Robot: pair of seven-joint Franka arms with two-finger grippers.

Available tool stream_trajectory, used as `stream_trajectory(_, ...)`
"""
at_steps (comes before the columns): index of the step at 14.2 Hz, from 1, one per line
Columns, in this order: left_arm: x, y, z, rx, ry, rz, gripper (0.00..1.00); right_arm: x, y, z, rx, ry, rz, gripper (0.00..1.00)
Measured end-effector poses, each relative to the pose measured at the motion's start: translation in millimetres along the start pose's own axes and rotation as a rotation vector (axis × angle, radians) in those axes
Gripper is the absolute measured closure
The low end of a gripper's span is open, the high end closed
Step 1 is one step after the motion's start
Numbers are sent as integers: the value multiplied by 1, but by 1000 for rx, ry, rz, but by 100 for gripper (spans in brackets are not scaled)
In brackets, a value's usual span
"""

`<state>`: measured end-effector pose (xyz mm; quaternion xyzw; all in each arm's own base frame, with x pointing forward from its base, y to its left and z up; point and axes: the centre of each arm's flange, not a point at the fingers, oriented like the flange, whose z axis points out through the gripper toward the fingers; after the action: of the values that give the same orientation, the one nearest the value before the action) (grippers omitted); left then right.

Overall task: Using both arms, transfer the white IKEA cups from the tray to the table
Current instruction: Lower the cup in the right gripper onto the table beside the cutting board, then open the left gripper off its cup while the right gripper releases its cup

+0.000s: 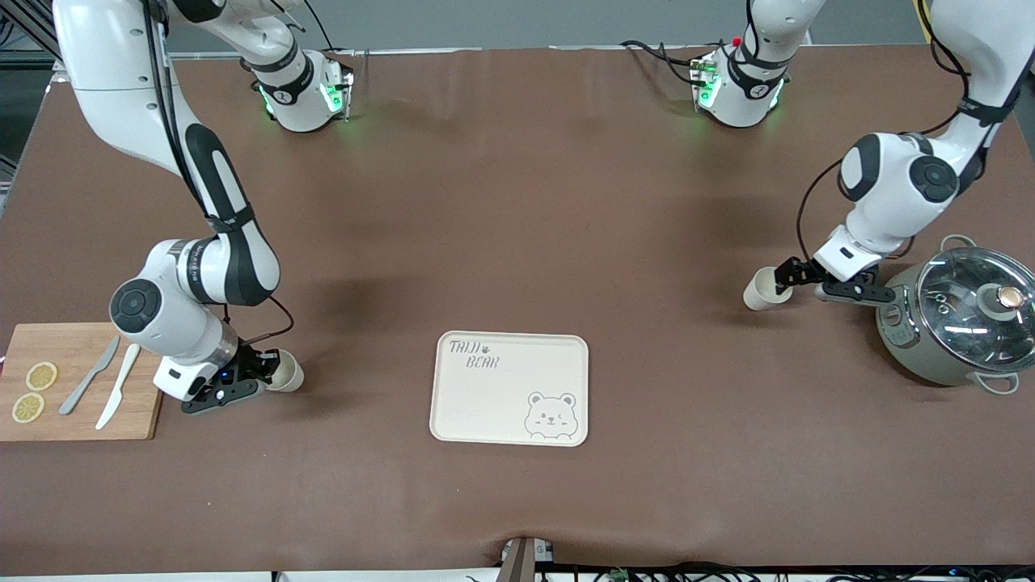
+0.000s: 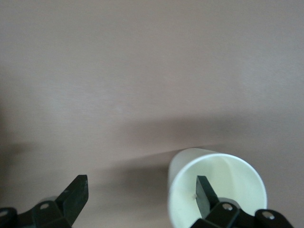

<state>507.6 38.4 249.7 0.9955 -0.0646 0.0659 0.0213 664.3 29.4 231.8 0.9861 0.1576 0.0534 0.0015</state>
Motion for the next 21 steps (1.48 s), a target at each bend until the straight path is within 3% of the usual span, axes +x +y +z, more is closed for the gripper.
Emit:
stream_trajectory(8, 76, 33, -85, 60, -65, -59, 0, -1, 0, 9, -5, 5, 0, 96)
stream_trajectory(10, 90, 40, -104, 69, -71, -75, 0, -1, 0, 12, -6, 4, 0, 93)
stream_trajectory(11, 97, 50, -114, 72, -75, -77, 0, -1, 0, 12, -6, 4, 0, 88)
stream_trajectory(19, 140, 88, -174, 89, -143, -120, 0, -1, 11, 9, -10, 11, -9, 7)
stream_trajectory(20, 143, 91, -181, 89, -151, -125, 0, -2, 14, 8, -10, 10, -7, 0)
stream_trajectory(21, 147, 94, -188, 85, -156, -132, 0, -2, 18, 6, -7, 5, -4, 0)
